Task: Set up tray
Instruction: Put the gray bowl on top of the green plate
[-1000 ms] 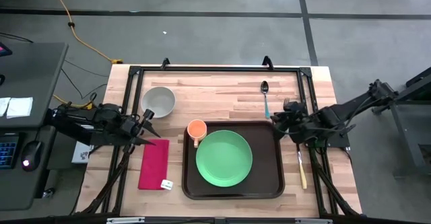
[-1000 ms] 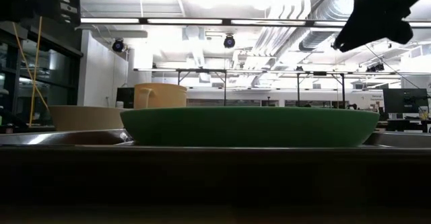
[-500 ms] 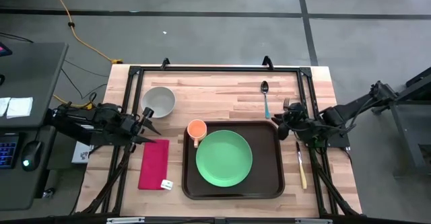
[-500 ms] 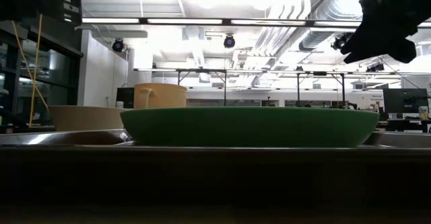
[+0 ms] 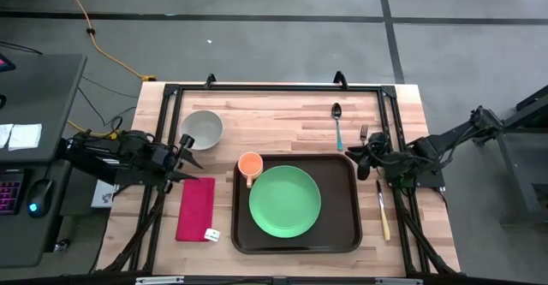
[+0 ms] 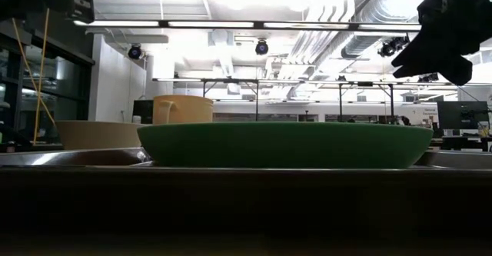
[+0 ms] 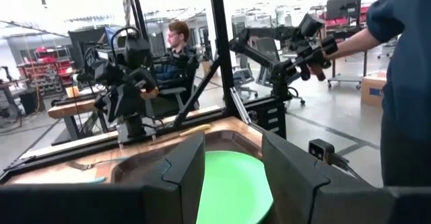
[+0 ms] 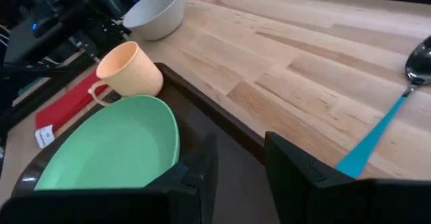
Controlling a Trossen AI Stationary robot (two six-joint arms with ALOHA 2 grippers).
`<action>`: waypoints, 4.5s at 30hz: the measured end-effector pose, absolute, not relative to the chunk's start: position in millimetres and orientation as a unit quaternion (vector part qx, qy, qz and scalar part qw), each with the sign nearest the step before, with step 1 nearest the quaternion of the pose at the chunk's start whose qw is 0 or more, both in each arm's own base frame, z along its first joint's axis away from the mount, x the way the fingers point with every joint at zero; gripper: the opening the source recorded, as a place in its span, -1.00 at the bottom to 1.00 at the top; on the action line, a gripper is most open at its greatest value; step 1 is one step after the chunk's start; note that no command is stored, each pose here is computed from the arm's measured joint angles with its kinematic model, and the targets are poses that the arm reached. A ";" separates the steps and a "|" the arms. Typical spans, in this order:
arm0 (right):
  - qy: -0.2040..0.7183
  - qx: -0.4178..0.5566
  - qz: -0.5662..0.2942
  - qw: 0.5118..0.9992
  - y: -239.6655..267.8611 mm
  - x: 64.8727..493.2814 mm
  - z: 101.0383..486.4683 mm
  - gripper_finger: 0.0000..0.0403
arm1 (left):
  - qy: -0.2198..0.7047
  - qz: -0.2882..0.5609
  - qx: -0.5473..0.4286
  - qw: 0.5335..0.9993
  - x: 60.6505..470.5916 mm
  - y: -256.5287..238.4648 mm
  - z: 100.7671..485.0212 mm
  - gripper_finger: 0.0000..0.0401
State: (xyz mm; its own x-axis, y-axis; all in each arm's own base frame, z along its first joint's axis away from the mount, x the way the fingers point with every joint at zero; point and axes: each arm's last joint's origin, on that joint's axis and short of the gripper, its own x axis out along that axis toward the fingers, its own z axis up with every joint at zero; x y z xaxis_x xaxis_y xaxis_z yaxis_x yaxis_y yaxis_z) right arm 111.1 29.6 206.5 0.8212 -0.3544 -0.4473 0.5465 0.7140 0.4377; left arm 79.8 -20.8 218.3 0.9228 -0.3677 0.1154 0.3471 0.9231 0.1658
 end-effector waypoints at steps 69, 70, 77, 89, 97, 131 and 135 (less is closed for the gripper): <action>0.087 0.217 -0.205 0.950 25.7 105.3 149.4 -0.51 | -0.122 -0.119 0.067 0.983 79.2 -17.2 228.7 -0.11; 0.092 0.206 -0.195 0.954 26.3 105.6 149.4 -0.51 | -0.122 -0.119 0.067 0.983 79.1 -17.2 228.7 -0.11; 0.137 0.157 -0.087 0.974 32.3 106.9 148.6 -0.51 | -0.122 -0.120 0.067 0.983 79.1 -17.3 228.7 -0.11; 0.081 0.138 -0.043 0.986 30.2 99.2 161.6 -0.51 | -0.120 -0.120 0.069 0.983 79.2 -17.3 228.4 -0.11; 0.057 0.117 -0.021 0.991 29.3 95.2 166.9 -0.51 | -0.106 -0.122 0.070 0.984 79.8 -17.4 225.7 -0.11; 0.062 0.170 -0.005 0.983 30.4 95.2 166.5 -0.51 | 0.004 0.078 -0.043 0.996 96.8 -8.6 210.6 -0.11; 0.062 0.178 -0.005 0.982 30.4 95.2 166.5 -0.51 | 0.065 0.080 -0.036 0.994 102.3 -9.7 217.6 -0.11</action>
